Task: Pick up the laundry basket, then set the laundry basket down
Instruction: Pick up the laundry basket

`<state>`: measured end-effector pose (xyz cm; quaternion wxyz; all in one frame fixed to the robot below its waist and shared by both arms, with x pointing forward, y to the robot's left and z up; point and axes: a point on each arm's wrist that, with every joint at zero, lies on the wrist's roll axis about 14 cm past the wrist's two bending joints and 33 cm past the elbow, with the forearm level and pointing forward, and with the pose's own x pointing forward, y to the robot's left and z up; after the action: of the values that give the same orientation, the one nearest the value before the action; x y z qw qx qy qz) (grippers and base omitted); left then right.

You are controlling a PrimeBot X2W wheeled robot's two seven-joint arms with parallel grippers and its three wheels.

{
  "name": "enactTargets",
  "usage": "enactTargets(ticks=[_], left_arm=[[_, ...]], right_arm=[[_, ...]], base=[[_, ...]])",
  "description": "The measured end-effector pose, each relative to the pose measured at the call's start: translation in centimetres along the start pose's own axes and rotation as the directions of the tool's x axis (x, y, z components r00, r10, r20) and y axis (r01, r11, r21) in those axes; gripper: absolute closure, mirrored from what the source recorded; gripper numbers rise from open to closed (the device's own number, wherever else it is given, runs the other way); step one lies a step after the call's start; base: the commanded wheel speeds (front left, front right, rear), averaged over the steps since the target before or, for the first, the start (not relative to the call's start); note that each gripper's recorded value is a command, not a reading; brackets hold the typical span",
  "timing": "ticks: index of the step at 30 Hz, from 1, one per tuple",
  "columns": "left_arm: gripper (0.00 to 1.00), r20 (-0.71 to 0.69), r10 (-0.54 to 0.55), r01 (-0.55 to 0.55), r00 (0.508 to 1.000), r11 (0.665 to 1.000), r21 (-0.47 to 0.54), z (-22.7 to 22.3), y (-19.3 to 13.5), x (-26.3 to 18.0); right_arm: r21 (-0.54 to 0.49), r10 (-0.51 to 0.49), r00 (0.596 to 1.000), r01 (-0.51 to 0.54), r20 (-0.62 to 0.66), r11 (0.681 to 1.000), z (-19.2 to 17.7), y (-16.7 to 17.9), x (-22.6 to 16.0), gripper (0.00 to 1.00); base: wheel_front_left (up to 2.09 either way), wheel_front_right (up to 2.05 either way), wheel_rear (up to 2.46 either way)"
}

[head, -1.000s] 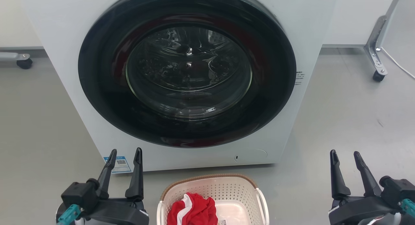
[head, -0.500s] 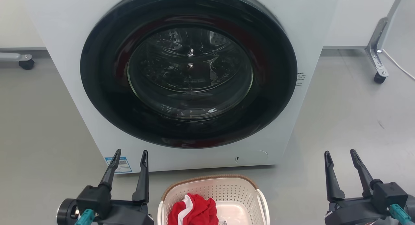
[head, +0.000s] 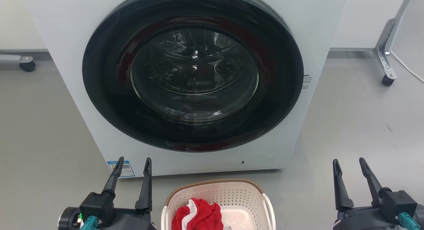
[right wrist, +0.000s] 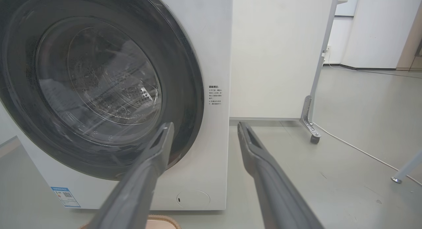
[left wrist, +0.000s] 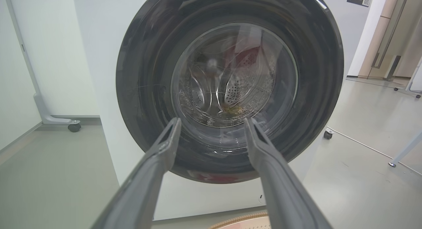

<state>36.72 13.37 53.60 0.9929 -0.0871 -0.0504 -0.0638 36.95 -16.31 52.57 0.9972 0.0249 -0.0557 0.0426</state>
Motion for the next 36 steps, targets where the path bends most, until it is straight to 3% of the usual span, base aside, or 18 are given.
enactTargets(ticks=[36], left_arm=[[0.0, -0.051, 0.02, -0.021, 0.998, 1.0, -0.012, -1.5, 0.2, 0.3]], right_arm=[[0.026, 0.008, 0.999, -0.007, -0.048, 1.0, -1.6, 0.3, 0.5, 0.0]], base=[[0.0, 0.0, 0.0]])
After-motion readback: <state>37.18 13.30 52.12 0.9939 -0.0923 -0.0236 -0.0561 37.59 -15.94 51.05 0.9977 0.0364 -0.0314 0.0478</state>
